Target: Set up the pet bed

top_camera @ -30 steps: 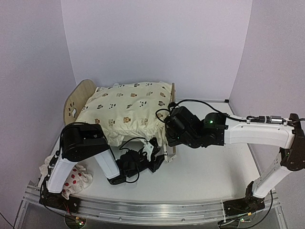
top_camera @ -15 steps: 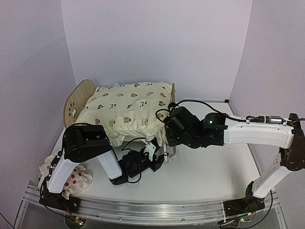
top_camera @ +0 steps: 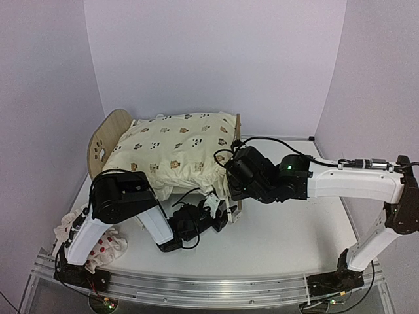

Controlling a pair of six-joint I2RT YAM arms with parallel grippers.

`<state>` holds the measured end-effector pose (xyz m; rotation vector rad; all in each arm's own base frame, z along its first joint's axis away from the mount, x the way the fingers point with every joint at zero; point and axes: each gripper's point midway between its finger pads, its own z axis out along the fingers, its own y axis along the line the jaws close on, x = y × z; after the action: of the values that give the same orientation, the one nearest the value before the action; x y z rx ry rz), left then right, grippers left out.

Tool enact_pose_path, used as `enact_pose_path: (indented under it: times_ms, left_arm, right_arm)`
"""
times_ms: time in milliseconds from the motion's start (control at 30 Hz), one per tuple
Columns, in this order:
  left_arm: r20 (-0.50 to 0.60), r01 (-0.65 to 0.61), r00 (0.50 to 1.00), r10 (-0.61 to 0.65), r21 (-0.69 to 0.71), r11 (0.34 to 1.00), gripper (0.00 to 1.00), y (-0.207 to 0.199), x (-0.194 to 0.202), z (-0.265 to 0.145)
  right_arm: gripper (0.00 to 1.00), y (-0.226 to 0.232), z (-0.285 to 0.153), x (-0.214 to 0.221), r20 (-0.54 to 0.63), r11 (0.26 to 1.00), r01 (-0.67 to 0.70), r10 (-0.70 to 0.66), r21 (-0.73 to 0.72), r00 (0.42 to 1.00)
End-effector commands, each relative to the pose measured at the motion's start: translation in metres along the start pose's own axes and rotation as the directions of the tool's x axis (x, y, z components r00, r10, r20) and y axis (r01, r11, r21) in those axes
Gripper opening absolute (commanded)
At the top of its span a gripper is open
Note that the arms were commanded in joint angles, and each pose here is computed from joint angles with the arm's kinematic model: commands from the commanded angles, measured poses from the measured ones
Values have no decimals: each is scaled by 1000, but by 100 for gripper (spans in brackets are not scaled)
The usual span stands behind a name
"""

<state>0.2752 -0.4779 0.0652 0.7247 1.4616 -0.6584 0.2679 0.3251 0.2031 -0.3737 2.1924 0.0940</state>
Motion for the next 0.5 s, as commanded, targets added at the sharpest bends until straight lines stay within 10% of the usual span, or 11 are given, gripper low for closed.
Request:
enact_pose_path:
  times_ms: [0, 467]
  left_arm:
    - [431, 103, 899, -76, -40, 994, 44, 22, -114, -12]
    - [418, 79, 906, -57, -36, 996, 0, 20, -108, -13]
  right_arm:
    - [0, 42, -35, -38, 109, 986, -7, 26, -168, 994]
    - [0, 43, -34, -36, 106, 985, -7, 25, -171, 994]
